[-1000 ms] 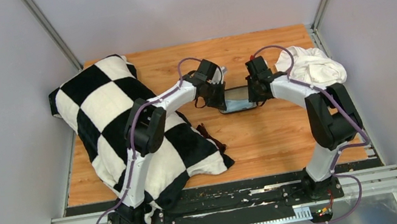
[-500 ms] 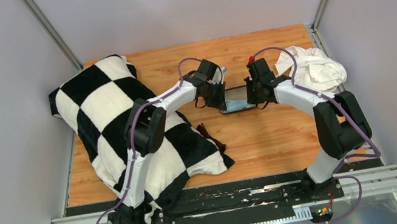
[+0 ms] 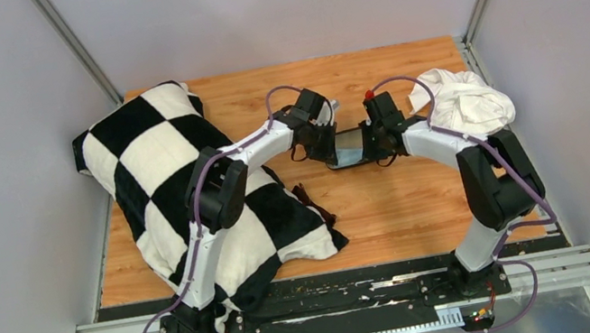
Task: Organize the sunglasses
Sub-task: Place the glasses cleaning cloth in the sunglasses case, then pick up the sunglasses from the center of the board, then adjust the sunglasses case at the center of the board.
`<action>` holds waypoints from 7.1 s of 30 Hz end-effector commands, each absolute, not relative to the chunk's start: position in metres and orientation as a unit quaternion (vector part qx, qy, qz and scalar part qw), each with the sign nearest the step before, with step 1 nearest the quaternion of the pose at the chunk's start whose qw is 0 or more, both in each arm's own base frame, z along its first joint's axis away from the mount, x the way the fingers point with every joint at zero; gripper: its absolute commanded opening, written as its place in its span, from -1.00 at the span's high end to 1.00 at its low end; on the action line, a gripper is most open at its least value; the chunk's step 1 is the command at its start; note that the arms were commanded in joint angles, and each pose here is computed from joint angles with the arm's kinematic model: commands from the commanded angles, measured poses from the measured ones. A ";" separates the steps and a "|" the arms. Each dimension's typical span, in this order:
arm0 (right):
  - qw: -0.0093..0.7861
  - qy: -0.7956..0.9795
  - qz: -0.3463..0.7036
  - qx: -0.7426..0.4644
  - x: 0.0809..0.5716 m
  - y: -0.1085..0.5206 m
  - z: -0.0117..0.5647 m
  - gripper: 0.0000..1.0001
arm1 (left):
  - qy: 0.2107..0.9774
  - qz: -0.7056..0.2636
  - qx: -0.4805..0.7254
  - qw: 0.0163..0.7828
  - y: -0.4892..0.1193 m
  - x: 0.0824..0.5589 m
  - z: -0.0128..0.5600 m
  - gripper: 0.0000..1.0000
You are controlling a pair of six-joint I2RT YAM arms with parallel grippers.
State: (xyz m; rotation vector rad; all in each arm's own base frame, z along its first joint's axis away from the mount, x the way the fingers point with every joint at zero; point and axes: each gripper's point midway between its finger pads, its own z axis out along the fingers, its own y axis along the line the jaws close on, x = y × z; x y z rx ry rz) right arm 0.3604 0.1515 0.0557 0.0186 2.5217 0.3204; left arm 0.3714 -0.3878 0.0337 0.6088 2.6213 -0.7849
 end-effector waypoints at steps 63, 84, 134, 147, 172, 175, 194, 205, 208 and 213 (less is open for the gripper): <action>0.316 0.946 0.064 0.029 0.353 0.128 0.083 0.61 | 0.913 -0.242 0.239 0.226 -0.355 0.339 0.118 0.44; 0.294 0.918 0.234 -0.121 0.273 0.244 0.114 0.00 | 0.937 -0.202 0.157 0.237 -0.262 0.267 0.109 0.17; 0.223 0.971 0.056 -0.065 0.250 0.157 0.031 0.20 | 0.911 -0.239 0.202 0.267 -0.302 0.307 0.155 0.14; 0.231 0.970 0.079 0.004 0.235 0.117 0.045 0.21 | 0.908 -0.261 0.214 0.248 -0.353 0.397 0.127 0.13; 0.217 0.962 0.120 0.112 0.232 0.074 0.037 0.23 | 0.930 -0.274 0.173 0.172 -0.367 0.414 0.046 0.10; 0.217 0.961 0.121 0.118 0.234 0.071 0.038 0.24 | 0.928 -0.276 0.182 0.170 -0.370 0.399 0.048 0.10; 0.227 0.956 0.133 0.130 0.249 0.064 0.048 0.27 | 0.910 -0.294 0.228 0.182 -0.387 0.331 0.091 0.10; 0.245 0.953 0.142 0.104 0.263 0.067 0.069 0.30 | 0.904 -0.295 0.233 0.203 -0.384 0.335 0.115 0.09; 0.257 0.950 0.148 0.096 0.272 0.070 0.082 0.31 | 0.904 -0.300 0.222 0.208 -0.380 0.341 0.123 0.09; 0.278 0.943 0.162 0.083 0.290 0.078 0.105 0.31 | 0.904 -0.302 0.203 0.224 -0.367 0.351 0.135 0.09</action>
